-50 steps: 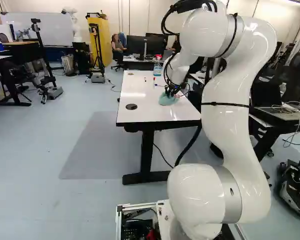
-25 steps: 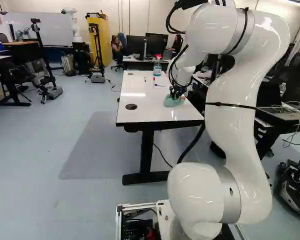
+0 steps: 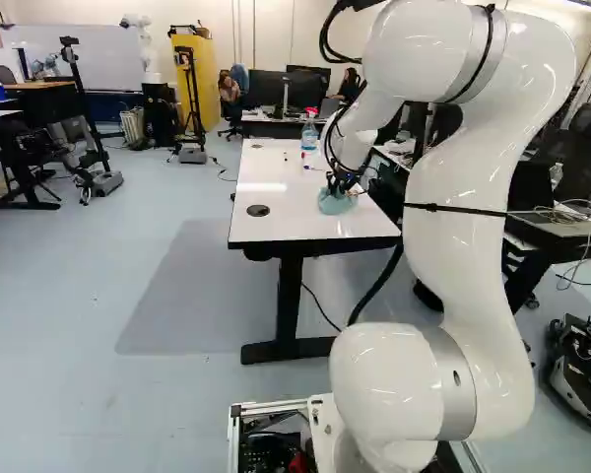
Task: Clean the table with the green towel
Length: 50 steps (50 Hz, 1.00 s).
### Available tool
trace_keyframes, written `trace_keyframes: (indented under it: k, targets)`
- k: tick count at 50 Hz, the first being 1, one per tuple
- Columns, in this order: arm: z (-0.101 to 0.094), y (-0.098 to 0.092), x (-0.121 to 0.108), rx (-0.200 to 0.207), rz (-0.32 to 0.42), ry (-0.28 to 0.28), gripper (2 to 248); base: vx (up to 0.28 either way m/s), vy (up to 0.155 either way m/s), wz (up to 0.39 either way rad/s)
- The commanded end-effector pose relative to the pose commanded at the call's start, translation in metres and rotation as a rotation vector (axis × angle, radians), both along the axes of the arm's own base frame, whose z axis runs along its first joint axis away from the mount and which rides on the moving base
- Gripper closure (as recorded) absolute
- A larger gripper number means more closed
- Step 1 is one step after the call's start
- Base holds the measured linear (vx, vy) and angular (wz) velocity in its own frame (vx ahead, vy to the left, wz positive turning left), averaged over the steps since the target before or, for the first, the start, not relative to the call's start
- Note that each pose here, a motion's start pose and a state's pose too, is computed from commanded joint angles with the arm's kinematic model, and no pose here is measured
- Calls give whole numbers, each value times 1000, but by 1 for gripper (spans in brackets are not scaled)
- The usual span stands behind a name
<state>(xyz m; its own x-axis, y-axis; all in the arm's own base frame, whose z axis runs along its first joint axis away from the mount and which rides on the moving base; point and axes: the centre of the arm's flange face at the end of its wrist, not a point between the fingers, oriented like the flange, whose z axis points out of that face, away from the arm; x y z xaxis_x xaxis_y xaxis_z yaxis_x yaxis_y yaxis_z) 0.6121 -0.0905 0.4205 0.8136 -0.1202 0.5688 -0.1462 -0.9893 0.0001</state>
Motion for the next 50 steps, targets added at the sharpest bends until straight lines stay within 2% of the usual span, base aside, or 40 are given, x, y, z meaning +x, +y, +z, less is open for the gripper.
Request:
trace_keyframes:
  k: [26, 50]
  targets:
    - [-1, 47, 16, -1, 77, -8, 208, 0, 0, 0]
    - [-3, 82, 45, -2, 133, -29, 208, 0, 0, 0]
